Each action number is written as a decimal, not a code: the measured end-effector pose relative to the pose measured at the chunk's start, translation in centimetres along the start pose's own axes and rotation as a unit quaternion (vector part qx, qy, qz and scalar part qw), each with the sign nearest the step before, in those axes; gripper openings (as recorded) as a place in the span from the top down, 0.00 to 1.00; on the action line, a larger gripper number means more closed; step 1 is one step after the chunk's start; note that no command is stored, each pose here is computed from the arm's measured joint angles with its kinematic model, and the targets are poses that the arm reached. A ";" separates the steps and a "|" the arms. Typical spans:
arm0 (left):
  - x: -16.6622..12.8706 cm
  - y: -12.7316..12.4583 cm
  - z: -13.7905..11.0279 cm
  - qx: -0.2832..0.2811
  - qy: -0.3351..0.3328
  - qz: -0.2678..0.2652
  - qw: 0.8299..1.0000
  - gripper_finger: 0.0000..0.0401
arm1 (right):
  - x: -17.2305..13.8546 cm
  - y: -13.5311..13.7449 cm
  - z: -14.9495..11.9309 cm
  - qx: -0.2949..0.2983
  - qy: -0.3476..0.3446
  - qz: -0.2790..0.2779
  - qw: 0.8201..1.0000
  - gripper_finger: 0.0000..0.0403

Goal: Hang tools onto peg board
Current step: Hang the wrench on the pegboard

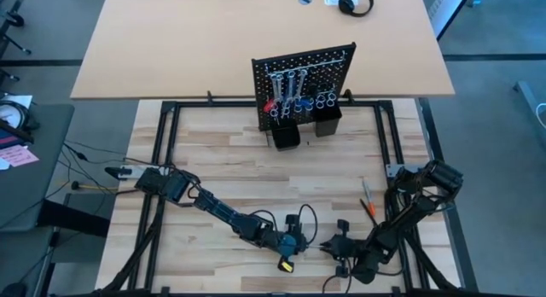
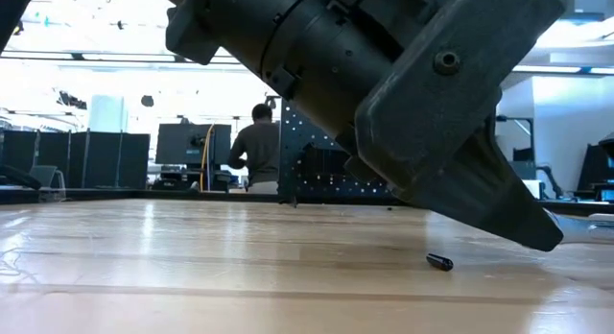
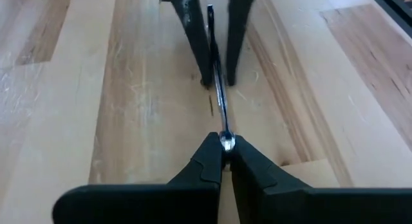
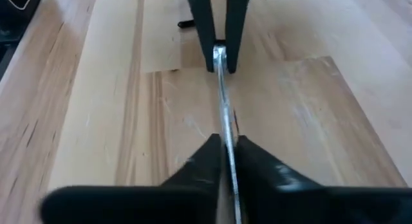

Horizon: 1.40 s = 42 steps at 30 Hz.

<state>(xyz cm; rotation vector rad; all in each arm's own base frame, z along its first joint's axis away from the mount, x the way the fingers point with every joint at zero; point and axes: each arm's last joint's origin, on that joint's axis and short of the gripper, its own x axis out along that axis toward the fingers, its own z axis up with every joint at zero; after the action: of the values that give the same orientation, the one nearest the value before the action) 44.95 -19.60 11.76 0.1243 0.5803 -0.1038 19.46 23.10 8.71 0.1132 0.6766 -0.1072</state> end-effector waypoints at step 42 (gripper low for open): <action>-12.7 -3.0 4.9 0.103 0.011 0.319 0.942 0.76 | -14.0 -15.8 21.5 0.150 -0.438 -0.036 0.886 0.95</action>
<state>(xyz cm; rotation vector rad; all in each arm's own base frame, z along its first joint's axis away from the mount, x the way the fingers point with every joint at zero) 36.67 -22.49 22.56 0.5124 0.5253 0.4706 19.74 5.35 33.07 0.3134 -0.2507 -0.3119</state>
